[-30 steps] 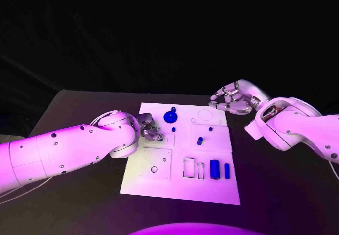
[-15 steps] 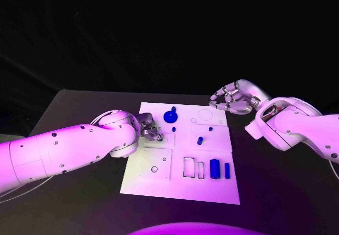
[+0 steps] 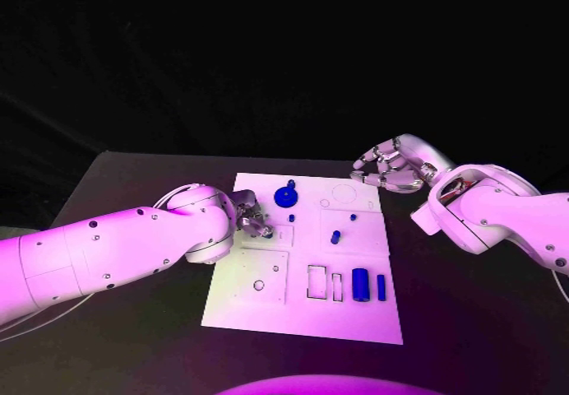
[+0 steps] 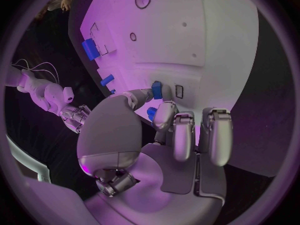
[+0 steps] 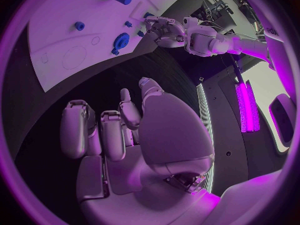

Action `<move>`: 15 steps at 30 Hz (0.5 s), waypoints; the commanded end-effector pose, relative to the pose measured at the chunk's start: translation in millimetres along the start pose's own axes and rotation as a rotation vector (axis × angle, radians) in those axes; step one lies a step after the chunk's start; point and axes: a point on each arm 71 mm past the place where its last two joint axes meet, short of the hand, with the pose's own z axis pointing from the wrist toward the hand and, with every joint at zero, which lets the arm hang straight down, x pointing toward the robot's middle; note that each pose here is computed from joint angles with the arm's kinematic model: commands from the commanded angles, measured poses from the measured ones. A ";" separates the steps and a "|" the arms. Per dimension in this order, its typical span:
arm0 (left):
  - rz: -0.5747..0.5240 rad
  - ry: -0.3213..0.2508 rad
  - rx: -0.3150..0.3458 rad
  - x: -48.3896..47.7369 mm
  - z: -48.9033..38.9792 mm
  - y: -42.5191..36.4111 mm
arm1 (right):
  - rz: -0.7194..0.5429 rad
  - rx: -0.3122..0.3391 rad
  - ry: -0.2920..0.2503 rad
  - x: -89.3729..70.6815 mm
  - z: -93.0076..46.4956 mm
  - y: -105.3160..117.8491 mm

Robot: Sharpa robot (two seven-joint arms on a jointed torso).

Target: Assemble the parts on the task board

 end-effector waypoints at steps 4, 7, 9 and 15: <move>0.010 0.096 -0.039 12.3 1.7 1.2 | -0.007 -0.014 0.012 1.4 -0.6 1.5; 0.009 0.107 -0.045 13.0 2.0 0.9 | -0.007 -0.013 0.012 1.3 -0.9 1.4; 0.008 0.112 -0.049 13.3 2.4 0.8 | -0.007 -0.012 0.012 1.1 -1.1 1.2; 0.007 0.113 -0.056 12.8 3.6 1.3 | -0.008 -0.012 0.011 0.7 -1.4 1.0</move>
